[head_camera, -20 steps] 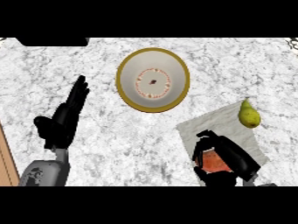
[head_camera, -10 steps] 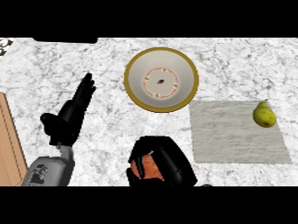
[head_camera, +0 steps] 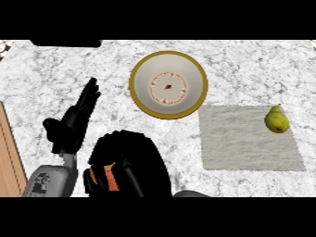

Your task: Pick the sweet potato from the placemat and place it in the bowl

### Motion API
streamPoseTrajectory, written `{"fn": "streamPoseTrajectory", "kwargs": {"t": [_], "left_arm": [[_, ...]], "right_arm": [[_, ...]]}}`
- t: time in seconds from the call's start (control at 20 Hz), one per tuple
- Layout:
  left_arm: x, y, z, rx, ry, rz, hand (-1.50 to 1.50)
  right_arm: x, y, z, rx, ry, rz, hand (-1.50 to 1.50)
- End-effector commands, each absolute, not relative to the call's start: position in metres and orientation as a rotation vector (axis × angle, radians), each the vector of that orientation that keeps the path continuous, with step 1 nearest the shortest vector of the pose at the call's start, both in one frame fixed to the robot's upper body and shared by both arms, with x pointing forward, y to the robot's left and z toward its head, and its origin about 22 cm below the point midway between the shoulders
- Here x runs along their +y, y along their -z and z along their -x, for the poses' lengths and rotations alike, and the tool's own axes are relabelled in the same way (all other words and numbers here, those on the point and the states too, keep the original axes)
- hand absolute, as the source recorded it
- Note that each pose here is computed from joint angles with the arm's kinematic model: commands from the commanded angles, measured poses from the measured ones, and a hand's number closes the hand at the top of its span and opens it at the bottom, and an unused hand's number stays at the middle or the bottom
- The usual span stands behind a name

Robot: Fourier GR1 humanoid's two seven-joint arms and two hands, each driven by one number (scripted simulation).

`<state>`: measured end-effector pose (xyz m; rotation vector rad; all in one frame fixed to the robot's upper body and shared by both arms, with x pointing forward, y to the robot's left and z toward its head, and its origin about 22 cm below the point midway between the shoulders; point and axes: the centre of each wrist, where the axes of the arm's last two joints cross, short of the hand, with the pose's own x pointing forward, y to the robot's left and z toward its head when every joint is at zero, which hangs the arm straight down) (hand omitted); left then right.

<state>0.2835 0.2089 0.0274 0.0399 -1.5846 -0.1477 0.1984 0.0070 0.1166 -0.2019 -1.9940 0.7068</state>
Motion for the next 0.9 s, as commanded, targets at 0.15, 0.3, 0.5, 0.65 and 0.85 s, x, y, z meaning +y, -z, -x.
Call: {"fn": "streamPoseTrajectory", "kwargs": {"t": [0.15,0.3,0.5,0.65,0.85], "left_arm": [[0.213,-0.032,-0.281,-1.602,0.154,-0.058,0.00],[0.208,-0.027,-0.284,-1.599,0.132,-0.035,0.00],[0.206,-0.024,-0.279,-1.589,0.139,-0.046,0.00],[0.216,-0.027,-0.282,-1.593,0.146,-0.037,0.00],[0.205,-0.019,-0.274,-1.601,0.136,-0.046,0.00]], "right_arm": [[0.040,-0.197,-0.212,-1.978,-0.660,0.414,1.50],[0.057,-0.220,-0.220,-1.951,-0.636,0.463,1.50],[0.069,-0.261,-0.235,-1.936,-0.573,0.513,1.50],[0.079,-0.250,-0.251,-1.907,-0.583,0.584,1.50],[0.080,-0.257,-0.282,-1.849,-0.569,0.609,1.50]]}}
